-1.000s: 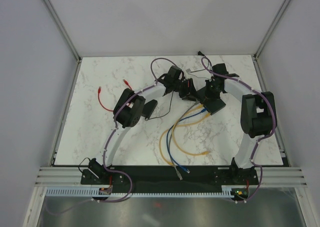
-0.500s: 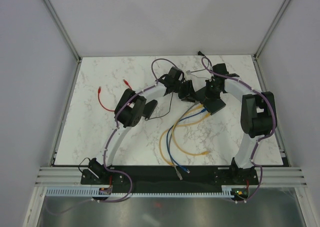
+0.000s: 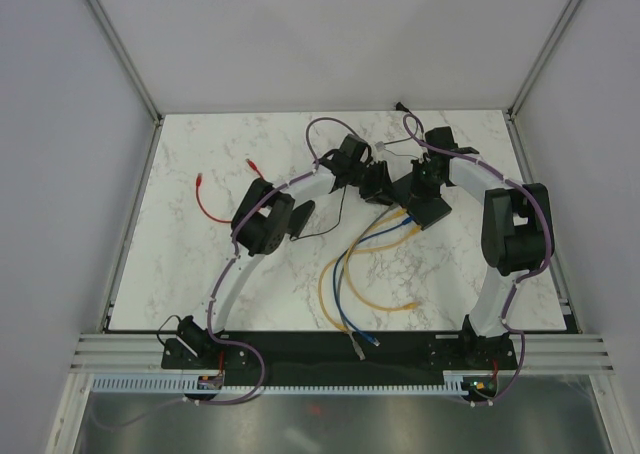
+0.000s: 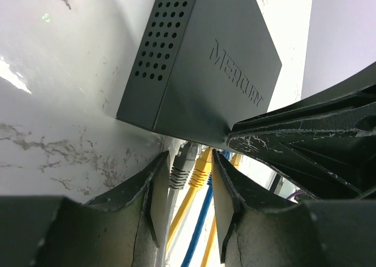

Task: Pull the plug from the switch port

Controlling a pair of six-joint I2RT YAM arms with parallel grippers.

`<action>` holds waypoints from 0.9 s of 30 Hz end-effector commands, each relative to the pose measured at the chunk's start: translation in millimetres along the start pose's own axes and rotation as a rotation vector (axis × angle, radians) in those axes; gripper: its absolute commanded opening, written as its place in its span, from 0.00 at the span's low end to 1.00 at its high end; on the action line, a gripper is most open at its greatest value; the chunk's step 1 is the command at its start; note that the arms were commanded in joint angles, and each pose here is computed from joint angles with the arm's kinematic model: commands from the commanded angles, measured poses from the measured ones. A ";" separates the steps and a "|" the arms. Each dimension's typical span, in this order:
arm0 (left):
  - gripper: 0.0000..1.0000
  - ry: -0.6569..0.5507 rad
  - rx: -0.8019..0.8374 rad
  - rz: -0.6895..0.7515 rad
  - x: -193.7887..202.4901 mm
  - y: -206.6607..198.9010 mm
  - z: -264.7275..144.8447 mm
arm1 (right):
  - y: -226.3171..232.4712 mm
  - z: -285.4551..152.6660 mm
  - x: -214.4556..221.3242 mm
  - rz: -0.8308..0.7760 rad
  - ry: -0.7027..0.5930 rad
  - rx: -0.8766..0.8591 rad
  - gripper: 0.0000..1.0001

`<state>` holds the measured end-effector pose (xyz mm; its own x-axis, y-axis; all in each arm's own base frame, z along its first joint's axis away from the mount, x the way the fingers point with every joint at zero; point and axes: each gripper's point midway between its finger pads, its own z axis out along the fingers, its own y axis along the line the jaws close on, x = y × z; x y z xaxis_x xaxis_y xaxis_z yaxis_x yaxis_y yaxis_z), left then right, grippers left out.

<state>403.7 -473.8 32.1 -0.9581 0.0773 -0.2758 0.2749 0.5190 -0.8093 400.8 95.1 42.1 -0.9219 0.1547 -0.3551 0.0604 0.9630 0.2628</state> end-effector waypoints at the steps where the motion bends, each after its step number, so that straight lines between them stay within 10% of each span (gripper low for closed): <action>1: 0.42 0.008 -0.067 -0.003 11.9 21.8 18.7 | -1.0 0.2 3.1 -0.011 0.006 -0.004 0.16; 19: 0.02 0.001 -0.130 -0.118 4.8 24.4 22.2 | 0.8 2.8 4.7 0.006 0.010 0.006 0.16; 27: 0.02 0.054 -0.142 -0.120 15.1 28.6 18.8 | -7.3 -5.6 2.0 -0.017 -0.012 0.054 0.43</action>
<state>407.6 -480.2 28.4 -0.9784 0.0420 -0.2024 0.1896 0.5719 -0.7981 401.7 96.9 43.7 -0.9186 0.1585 -0.3620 0.0637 0.9635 0.2602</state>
